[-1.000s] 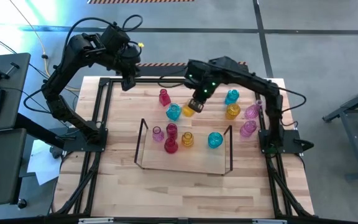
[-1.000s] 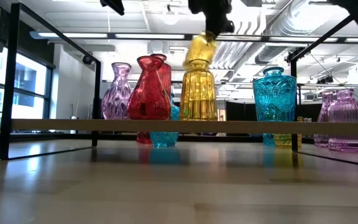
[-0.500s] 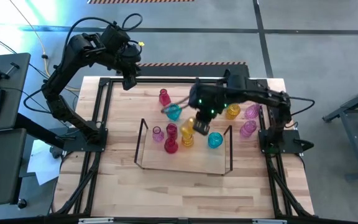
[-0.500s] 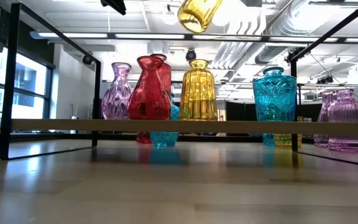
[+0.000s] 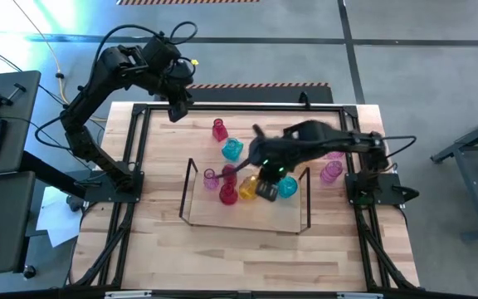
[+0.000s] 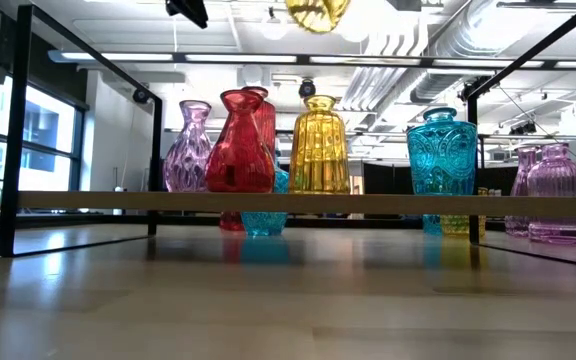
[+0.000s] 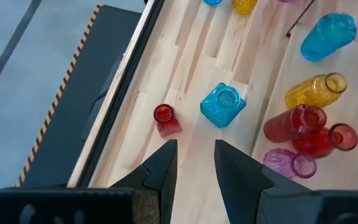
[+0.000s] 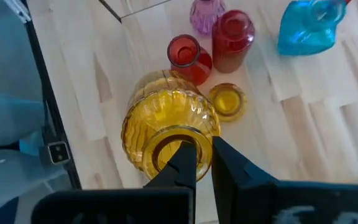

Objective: Sort vases onto shelf
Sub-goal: Put the bottom yellow vase on the shelf aligned with the other yellow vase

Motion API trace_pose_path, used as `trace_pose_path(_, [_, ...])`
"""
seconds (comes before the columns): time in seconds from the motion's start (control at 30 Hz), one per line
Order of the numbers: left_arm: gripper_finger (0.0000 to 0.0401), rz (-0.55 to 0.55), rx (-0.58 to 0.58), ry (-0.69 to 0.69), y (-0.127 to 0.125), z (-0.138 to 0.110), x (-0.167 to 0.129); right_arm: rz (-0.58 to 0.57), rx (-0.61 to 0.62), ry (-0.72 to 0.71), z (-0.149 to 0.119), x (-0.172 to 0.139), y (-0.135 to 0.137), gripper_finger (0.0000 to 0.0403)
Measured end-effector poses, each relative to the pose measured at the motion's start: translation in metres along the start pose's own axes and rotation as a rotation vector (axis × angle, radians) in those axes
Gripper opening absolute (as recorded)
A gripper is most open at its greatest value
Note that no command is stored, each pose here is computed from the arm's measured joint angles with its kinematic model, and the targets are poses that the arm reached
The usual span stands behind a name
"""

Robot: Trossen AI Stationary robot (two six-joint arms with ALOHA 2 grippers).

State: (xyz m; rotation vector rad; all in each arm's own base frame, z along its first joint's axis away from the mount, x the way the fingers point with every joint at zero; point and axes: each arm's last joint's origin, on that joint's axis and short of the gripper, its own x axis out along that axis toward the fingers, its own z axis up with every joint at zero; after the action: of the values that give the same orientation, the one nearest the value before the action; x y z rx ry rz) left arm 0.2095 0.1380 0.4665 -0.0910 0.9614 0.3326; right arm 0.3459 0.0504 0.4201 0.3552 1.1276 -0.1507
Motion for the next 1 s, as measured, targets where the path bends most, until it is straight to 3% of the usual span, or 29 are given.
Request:
trace_pose_path(0.23, [0.0099, 0.016, 0.053, 0.005, 0.001, 0.000, 0.000, 0.014, 0.030, 0.080, 0.012, 0.061, 0.024, 0.0002])
trace_pose_path(0.57, [0.0099, 0.016, 0.038, 0.004, 0.001, 0.000, 0.000, -0.069, 0.116, 0.207, 0.006, 0.089, 0.029, 0.0002])
trace_pose_path(1.0, [0.0099, 0.015, 0.038, 0.003, 0.001, 0.000, 0.000, -0.182, 0.090, 0.299, 0.005, 0.147, 0.034, 0.0002])
